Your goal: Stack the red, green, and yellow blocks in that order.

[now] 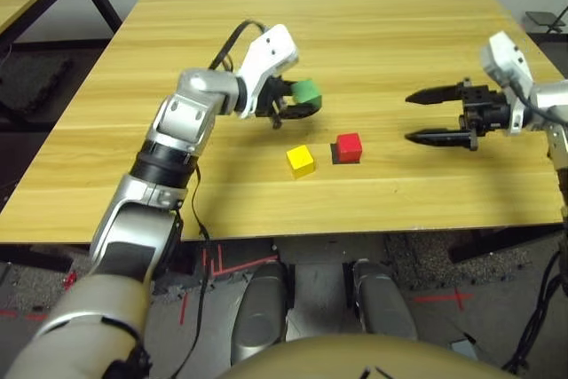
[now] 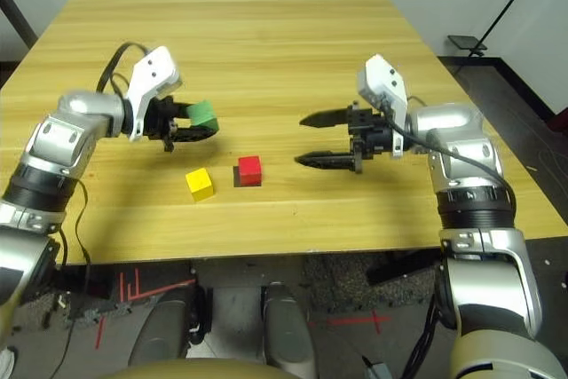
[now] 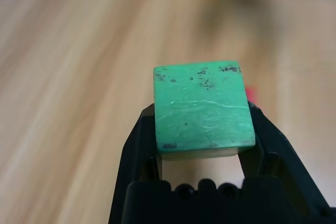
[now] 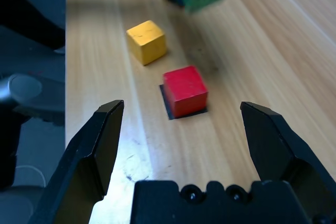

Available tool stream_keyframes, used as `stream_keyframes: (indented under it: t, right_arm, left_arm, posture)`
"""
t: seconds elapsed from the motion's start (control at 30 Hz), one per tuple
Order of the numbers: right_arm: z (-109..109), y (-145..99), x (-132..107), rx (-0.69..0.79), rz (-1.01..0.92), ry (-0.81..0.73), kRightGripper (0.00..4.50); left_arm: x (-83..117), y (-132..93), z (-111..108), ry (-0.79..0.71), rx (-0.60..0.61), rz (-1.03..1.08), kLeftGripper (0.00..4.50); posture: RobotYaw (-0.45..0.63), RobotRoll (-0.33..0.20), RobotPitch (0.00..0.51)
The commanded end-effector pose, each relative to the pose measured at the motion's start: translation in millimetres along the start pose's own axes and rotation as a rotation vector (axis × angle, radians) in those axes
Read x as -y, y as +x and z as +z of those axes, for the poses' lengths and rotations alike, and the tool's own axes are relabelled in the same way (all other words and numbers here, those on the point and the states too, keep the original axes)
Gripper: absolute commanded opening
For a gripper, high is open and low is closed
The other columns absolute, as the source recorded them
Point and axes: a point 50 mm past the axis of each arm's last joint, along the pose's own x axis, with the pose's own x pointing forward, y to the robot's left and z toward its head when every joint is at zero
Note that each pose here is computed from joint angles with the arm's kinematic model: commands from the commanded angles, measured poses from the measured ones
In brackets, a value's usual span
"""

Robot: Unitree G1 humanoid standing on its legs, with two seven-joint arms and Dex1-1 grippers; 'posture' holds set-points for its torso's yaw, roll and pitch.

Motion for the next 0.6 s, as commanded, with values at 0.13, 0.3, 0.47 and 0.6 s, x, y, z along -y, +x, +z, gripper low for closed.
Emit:
stream_keyframes:
  t: [0.13,0.3,0.47,0.6]
  right_arm:
    - [3.3,2.5,-5.2,0.016,0.001,-0.008,4.5]
    - [4.1,0.9,-8.8,0.024,-0.019,-0.005,4.5]
    - [2.8,-0.5,-11.7,0.029,-0.042,0.005,4.5]
    - [2.4,-2.1,-12.7,0.029,-0.055,0.011,4.5]
  left_arm:
    - [1.4,25.8,-1.7,-0.011,-0.019,-0.077,2.1]
    - [-4.0,36.7,-5.6,0.004,-0.016,-0.075,2.1]
    - [-4.9,40.3,-12.9,0.0,-0.029,-0.085,2.1]
    - [-2.4,41.0,-18.2,-0.007,-0.04,-0.099,2.1]
  posture:
    - [0.03,-0.066,0.07]
    - [0.01,-0.063,0.071]
    - [-0.01,-0.058,0.072]
    - [-0.01,-0.058,0.075]
